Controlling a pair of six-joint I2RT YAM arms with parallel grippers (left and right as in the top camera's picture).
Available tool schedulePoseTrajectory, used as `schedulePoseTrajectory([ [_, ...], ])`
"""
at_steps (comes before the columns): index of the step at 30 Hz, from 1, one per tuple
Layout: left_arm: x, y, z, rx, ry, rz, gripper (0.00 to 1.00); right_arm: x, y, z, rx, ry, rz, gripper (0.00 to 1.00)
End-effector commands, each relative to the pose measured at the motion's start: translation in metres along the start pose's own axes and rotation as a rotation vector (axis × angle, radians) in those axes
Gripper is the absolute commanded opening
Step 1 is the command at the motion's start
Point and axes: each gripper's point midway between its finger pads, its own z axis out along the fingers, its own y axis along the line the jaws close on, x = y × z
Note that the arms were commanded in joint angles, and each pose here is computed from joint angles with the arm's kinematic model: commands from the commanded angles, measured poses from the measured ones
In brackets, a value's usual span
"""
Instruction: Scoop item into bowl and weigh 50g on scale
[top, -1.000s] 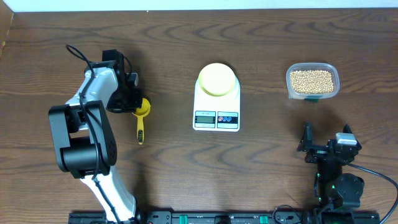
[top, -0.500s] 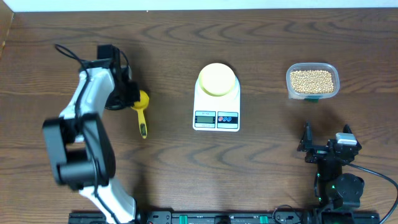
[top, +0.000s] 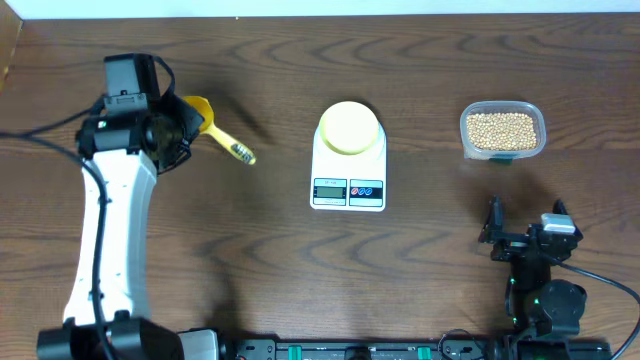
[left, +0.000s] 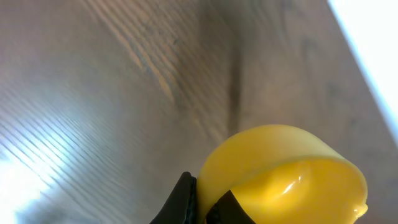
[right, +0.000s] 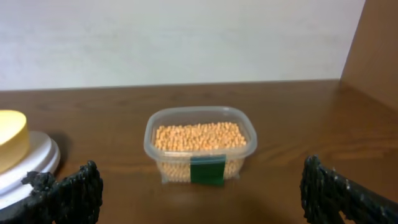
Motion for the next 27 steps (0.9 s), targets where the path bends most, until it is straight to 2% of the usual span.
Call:
schedulePoseTrajectory([
  [1,0.001,-0.010,-0.013,0.056,0.012,-0.238,0.08,-0.014,0.004,-0.001,-0.018,-0.060,0.040,0.99],
  [9,0.012,-0.021,-0.013,0.080,0.042,-0.221,0.08,-0.036,0.014,-0.004,-0.086,-0.131,0.114,0.99],
  [15,0.014,-0.024,-0.013,0.084,0.045,-0.214,0.08,-0.072,0.020,-0.013,-0.125,-0.174,0.161,0.99],
  [21,0.013,-0.025,-0.013,0.090,0.041,-0.214,0.08,-0.090,0.021,-0.011,-0.119,-0.054,0.159,0.99],
  [27,0.014,-0.024,-0.013,0.082,0.049,-0.290,0.08,-0.110,0.049,0.012,-0.255,0.097,0.162,0.99],
])
